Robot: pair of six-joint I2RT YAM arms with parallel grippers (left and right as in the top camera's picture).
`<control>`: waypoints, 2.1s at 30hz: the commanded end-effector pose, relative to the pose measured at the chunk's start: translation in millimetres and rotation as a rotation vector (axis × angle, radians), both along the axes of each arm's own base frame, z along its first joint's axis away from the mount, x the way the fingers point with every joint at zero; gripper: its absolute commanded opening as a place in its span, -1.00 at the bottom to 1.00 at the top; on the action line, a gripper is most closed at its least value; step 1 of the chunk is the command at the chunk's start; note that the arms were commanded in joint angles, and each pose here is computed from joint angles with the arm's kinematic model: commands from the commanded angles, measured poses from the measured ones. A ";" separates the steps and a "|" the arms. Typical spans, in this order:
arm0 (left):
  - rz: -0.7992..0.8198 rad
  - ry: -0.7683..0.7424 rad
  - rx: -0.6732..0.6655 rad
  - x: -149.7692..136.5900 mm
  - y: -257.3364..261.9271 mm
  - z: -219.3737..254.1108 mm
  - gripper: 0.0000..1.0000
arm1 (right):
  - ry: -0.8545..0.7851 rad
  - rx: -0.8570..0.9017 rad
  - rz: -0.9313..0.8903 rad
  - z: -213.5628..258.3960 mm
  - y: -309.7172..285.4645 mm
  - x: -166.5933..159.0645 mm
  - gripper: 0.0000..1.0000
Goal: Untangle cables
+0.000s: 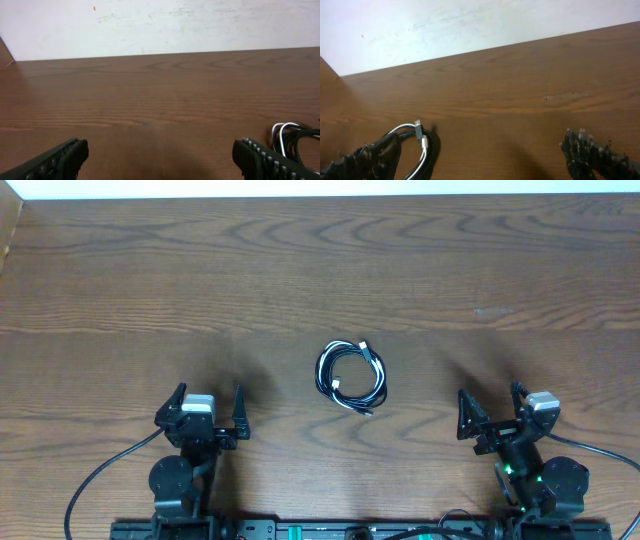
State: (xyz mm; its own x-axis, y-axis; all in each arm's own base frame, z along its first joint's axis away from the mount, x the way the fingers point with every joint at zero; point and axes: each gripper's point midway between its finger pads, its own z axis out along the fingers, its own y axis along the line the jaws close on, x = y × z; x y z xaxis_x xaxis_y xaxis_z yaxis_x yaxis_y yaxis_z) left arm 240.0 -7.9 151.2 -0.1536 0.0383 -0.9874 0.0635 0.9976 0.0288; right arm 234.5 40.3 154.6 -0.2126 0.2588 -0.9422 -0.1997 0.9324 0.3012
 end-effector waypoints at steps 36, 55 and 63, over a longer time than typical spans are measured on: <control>0.023 0.000 -0.219 1.3 -2.0 48.5 0.96 | -0.101 -0.012 -0.106 54.5 -17.6 9.6 0.98; -0.120 0.612 -0.346 37.8 -40.8 94.5 0.96 | 0.696 -0.175 0.283 69.0 62.8 105.6 0.99; -0.112 0.857 -0.389 22.5 -47.0 48.6 0.95 | 0.919 -0.147 0.483 2.9 117.1 105.1 0.99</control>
State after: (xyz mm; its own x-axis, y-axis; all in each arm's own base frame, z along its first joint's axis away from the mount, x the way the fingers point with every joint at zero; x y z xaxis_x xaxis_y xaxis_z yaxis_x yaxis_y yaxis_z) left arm 263.0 -46.6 199.9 -0.8276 -0.2122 -0.5196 -0.0076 0.9300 -0.3676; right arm 345.5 140.1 172.3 -0.9026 -0.0724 -0.4243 -0.2603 0.8769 0.4041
